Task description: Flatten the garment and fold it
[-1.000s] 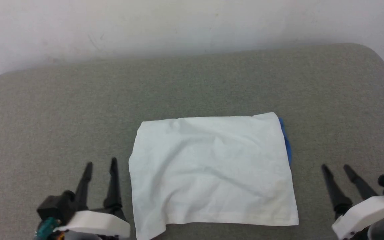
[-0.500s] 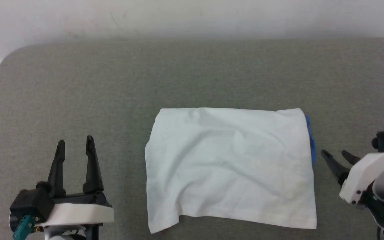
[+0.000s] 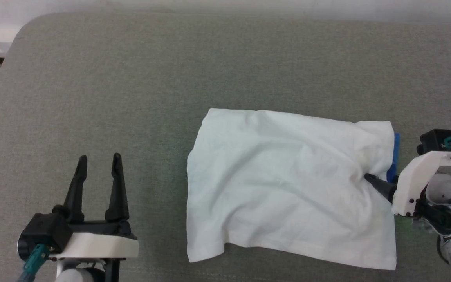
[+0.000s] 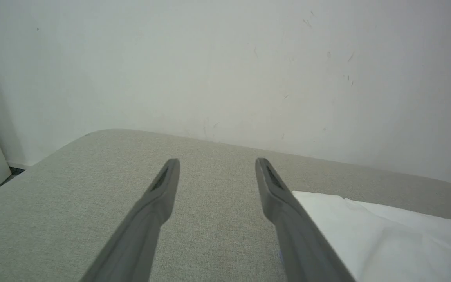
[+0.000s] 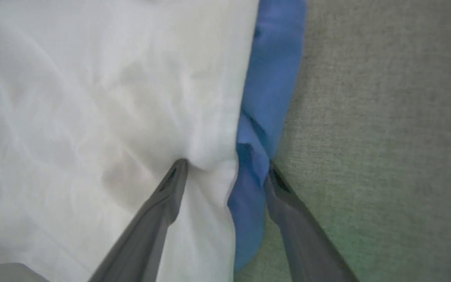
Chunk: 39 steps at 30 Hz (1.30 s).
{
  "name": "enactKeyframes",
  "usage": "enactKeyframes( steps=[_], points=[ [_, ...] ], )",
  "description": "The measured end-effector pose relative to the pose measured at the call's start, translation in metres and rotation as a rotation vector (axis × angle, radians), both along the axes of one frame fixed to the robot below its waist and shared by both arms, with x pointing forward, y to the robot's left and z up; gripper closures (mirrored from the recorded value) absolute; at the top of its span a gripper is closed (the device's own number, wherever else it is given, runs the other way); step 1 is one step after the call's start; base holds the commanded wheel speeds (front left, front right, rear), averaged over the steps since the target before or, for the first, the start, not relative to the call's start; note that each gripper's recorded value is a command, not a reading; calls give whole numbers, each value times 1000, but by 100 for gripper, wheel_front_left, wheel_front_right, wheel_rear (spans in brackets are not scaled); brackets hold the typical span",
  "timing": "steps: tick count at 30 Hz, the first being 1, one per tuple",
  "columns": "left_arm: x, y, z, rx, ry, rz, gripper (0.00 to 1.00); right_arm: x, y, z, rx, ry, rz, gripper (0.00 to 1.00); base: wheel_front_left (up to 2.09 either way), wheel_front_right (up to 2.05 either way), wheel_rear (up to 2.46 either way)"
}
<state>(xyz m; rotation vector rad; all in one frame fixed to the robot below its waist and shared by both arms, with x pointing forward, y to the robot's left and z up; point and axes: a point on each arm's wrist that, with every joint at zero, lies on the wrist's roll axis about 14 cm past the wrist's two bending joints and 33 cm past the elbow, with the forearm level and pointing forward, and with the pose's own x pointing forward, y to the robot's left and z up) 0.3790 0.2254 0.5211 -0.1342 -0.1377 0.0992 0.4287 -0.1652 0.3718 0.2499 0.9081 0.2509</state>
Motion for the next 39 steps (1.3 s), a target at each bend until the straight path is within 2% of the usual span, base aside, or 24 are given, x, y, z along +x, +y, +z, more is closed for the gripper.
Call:
enactKeyframes(
  steps=[3,4,5,6,7,13,21,26,34,37,39],
  points=[
    [-1,0,-7,5,21,-1,0,-1,2,-8,-1,64,23,0,0,0,0],
    [-1,-1,-9,5,27,-3,0,-2,3,-10,2,83,29,14,0,0,0],
    [-1,-2,-10,4,30,-8,0,-1,3,-9,3,95,34,60,0,0,0],
    [-1,-4,-10,6,31,-12,0,-2,3,-9,4,104,37,90,0,0,0],
    [-1,-5,-10,5,31,-14,0,-3,4,-9,6,113,41,100,0,0,0],
    [-1,-12,-12,-3,34,-37,0,-13,13,-6,8,137,80,100,0,0,0],
    [-7,-17,-4,-3,12,-52,0,-11,10,18,-13,31,92,100,0,0,0],
    [-12,-23,-2,-2,4,-70,0,-9,-23,37,-59,-25,43,100,0,0,0],
    [-11,-38,-1,-11,1,-115,0,-19,-109,59,-134,-63,-149,100,0,0,0],
    [-10,-41,1,-12,-5,-123,0,-21,-114,66,-123,-65,-170,100,0,0,0],
    [-11,-43,2,-13,-9,-128,0,-21,-95,71,-57,-63,-148,100,0,0,0]
  ],
)
